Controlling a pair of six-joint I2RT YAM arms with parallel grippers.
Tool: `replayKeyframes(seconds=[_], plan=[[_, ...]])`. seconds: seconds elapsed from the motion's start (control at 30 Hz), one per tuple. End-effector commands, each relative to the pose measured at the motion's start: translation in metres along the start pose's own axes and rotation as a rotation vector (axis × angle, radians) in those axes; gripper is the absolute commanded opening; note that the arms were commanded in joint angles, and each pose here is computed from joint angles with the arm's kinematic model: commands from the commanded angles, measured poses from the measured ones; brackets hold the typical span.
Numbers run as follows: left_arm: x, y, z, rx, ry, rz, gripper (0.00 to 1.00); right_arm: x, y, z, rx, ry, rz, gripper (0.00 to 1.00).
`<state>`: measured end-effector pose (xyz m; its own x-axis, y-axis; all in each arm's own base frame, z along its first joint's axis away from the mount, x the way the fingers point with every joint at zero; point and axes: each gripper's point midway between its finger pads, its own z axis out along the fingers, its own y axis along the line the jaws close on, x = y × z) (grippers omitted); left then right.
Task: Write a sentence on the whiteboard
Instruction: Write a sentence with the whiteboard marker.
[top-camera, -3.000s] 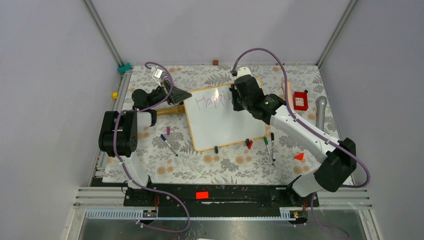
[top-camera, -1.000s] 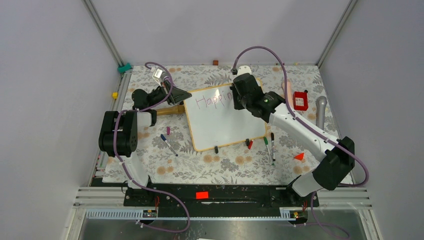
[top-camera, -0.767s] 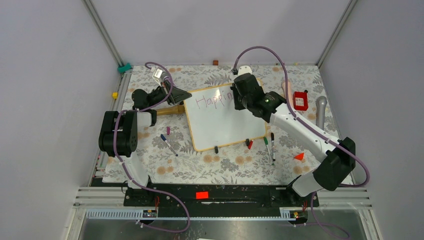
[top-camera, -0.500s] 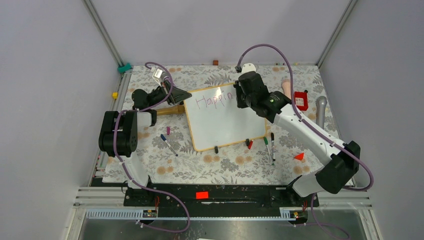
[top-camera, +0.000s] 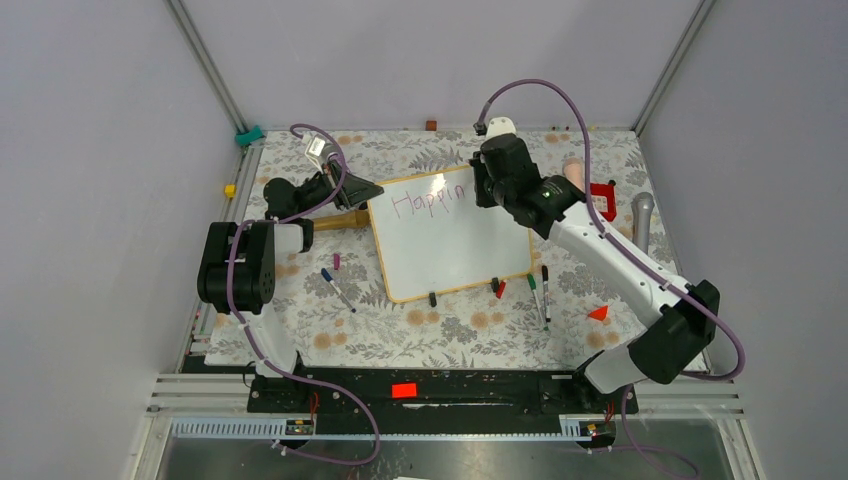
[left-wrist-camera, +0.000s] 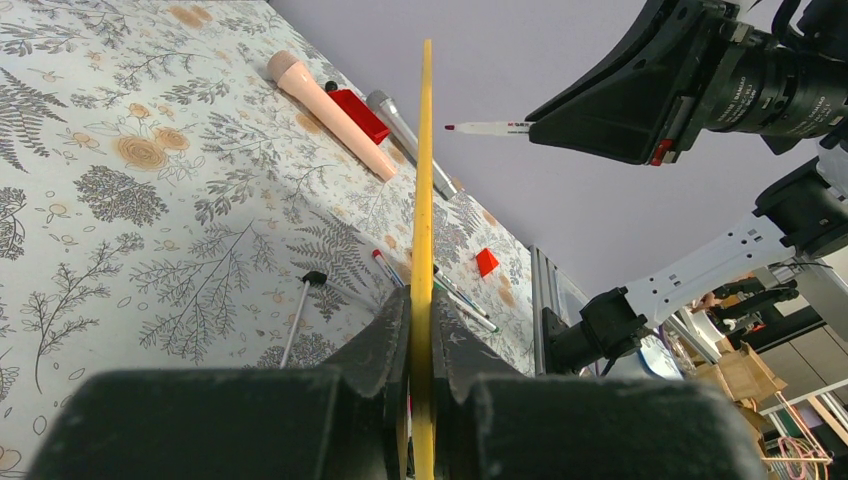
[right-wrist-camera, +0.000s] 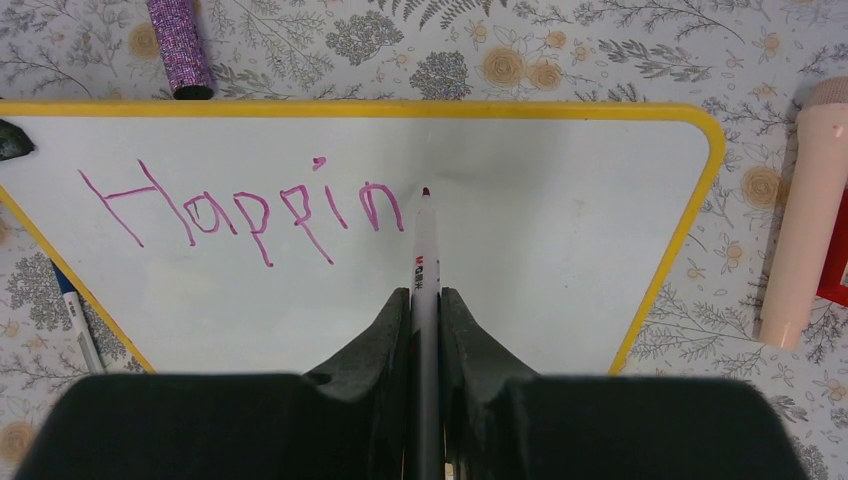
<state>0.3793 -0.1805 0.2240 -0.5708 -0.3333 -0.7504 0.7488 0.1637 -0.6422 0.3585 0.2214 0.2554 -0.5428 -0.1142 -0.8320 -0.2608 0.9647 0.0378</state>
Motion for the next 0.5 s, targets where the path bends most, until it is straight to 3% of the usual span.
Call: replayKeyframes(seconds=[0.0,0.47], plan=[[0.002,-0.019,0.006,0.084,0.062,0.128,0.0,-0.017,0.003,0.001,-0.014,-0.03,-0.001,0.0],[0.0,-0.02,0.006,0.085,0.061,0.132,0.0,-0.003,0.0,0.005,0.001,0.014,-0.013,0.0]])
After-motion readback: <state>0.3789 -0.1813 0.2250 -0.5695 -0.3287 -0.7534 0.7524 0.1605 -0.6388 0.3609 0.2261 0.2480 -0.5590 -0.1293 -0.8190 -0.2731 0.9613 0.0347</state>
